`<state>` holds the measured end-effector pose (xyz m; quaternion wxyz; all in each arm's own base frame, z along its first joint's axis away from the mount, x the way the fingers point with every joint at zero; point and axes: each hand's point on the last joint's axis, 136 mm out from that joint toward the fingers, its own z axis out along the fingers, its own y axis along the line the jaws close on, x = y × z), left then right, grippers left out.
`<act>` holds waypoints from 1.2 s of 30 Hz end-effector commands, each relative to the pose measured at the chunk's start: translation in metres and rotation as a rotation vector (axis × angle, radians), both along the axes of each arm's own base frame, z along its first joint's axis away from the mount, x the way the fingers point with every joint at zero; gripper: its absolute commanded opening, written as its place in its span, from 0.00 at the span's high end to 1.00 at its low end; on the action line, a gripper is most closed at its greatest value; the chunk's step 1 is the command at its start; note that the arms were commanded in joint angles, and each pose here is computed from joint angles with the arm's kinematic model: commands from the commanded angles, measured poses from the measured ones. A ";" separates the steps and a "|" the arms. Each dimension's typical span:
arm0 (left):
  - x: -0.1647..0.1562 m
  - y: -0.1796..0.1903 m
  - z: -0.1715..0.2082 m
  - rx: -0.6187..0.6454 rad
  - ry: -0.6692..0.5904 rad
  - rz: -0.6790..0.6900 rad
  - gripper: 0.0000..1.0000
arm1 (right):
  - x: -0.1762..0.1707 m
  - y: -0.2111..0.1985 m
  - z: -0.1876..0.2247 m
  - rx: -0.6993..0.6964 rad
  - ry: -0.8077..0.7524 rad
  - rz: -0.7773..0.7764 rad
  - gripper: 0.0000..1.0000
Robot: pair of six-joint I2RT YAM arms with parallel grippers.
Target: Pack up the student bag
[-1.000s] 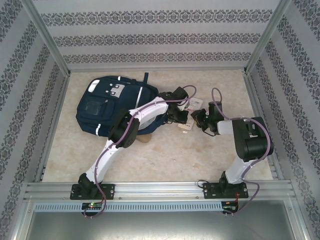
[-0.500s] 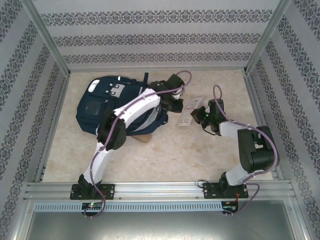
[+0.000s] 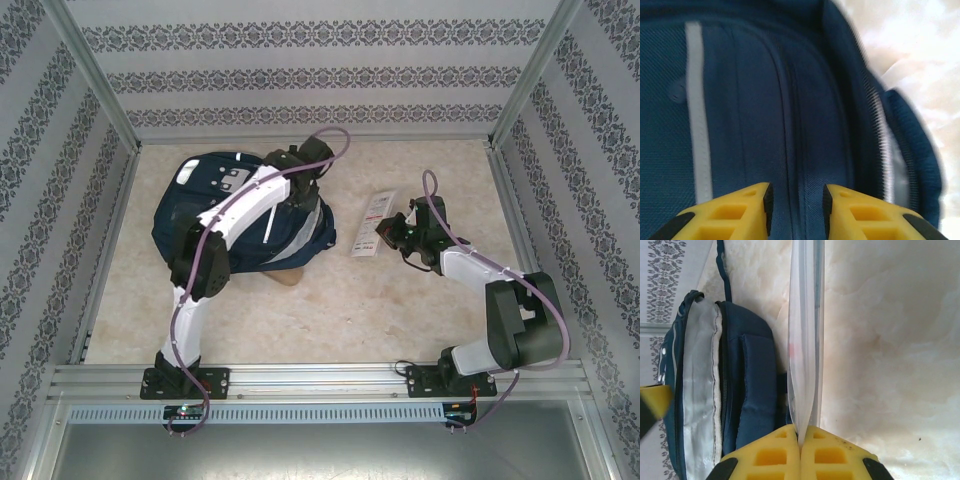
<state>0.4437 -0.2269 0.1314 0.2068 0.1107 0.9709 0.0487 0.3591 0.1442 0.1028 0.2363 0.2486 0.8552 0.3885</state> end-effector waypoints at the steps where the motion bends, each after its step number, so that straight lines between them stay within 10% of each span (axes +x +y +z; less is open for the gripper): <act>1: -0.014 0.015 -0.021 0.114 0.071 -0.022 0.65 | 0.003 0.008 0.023 0.009 -0.063 0.033 1.00; 5: -0.016 0.022 -0.034 0.162 0.095 -0.018 0.68 | 0.001 0.017 0.029 0.018 -0.073 0.056 1.00; 8: -0.017 0.028 -0.033 0.182 0.081 -0.009 0.99 | 0.002 0.030 0.040 0.036 -0.097 0.091 1.00; 24: -0.005 0.048 0.135 -0.172 -0.248 0.099 1.00 | 0.025 0.132 0.100 0.233 -0.204 0.245 1.00; 36: -0.007 0.069 0.165 -0.472 -0.252 0.181 1.00 | 0.048 0.254 0.074 0.317 -0.134 0.319 1.00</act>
